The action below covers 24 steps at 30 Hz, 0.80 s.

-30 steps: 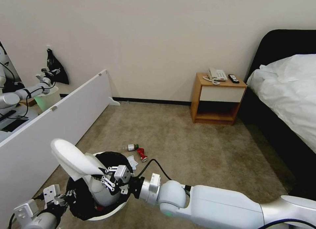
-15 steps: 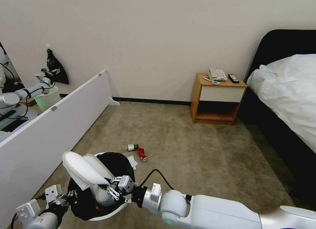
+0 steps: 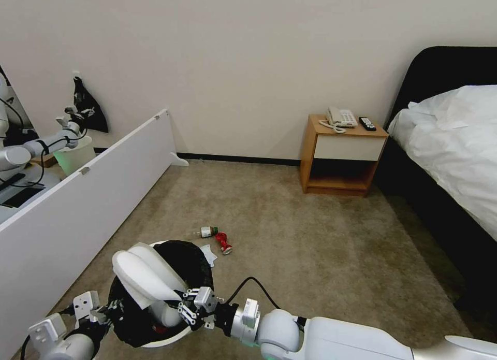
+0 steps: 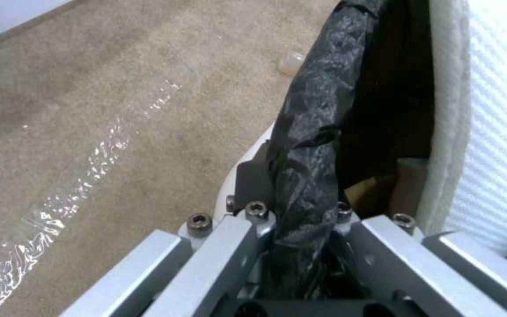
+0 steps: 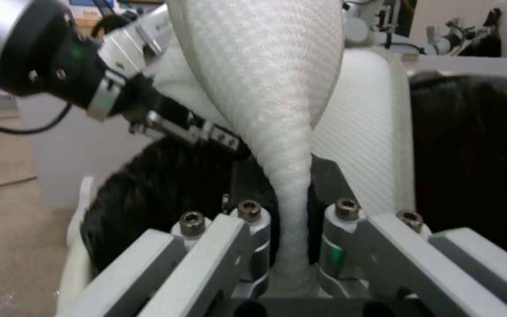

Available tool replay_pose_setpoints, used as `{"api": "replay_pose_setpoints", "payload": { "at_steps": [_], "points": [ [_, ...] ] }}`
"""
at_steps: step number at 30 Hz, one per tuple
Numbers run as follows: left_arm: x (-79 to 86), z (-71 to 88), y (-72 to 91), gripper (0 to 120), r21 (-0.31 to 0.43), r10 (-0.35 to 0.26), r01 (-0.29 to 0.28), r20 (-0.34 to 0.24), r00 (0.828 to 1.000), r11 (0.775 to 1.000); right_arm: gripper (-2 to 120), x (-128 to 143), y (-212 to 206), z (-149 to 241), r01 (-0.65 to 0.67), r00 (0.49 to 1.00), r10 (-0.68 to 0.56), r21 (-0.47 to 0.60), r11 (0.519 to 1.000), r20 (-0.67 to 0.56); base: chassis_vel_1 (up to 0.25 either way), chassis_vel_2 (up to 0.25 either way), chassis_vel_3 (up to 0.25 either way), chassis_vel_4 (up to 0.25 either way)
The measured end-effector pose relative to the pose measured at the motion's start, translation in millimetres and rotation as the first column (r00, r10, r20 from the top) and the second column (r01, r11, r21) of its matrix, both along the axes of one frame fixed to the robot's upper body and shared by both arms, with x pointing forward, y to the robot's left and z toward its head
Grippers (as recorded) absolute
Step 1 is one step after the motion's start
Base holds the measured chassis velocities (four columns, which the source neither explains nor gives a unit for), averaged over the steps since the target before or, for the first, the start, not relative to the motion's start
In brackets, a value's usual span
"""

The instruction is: Pick up the trash bin and place the garbage on the floor into it.

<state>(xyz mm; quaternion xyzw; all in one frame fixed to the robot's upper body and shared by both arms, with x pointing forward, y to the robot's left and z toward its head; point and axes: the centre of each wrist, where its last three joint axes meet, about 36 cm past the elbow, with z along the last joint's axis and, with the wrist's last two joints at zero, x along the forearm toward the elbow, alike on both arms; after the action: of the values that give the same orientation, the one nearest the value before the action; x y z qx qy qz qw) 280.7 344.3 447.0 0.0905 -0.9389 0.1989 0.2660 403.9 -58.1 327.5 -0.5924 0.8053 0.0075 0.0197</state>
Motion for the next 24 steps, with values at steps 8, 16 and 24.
{"api": "replay_pose_setpoints", "payload": {
  "at_steps": [8, 16, 24],
  "points": [
    [0.8, -0.8, 0.0, 2, -0.002, 0.001, -0.001, 0.0, 1.0, 1.0, 6, -2, -10, -8, 0.011, 1.0, -0.011, -0.02, 1.0, 0.004, 0.0, 0.0, 0.0, 0.0],
    [0.6, -0.8, 0.5, 2, -0.002, 0.003, -0.003, 0.0, 1.0, 1.0, 25, -2, -14, -12, 0.017, 1.0, -0.017, -0.032, 0.999, 0.012, 0.0, 0.0, 0.0, 0.0],
    [0.4, -0.7, 1.0, 2, -0.002, 0.004, -0.004, 0.0, 1.0, 1.0, 56, -4, -18, -16, 0.019, 1.0, -0.018, -0.043, 0.999, 0.014, 0.0, 0.0, 0.0, 0.0]
  ]
}}
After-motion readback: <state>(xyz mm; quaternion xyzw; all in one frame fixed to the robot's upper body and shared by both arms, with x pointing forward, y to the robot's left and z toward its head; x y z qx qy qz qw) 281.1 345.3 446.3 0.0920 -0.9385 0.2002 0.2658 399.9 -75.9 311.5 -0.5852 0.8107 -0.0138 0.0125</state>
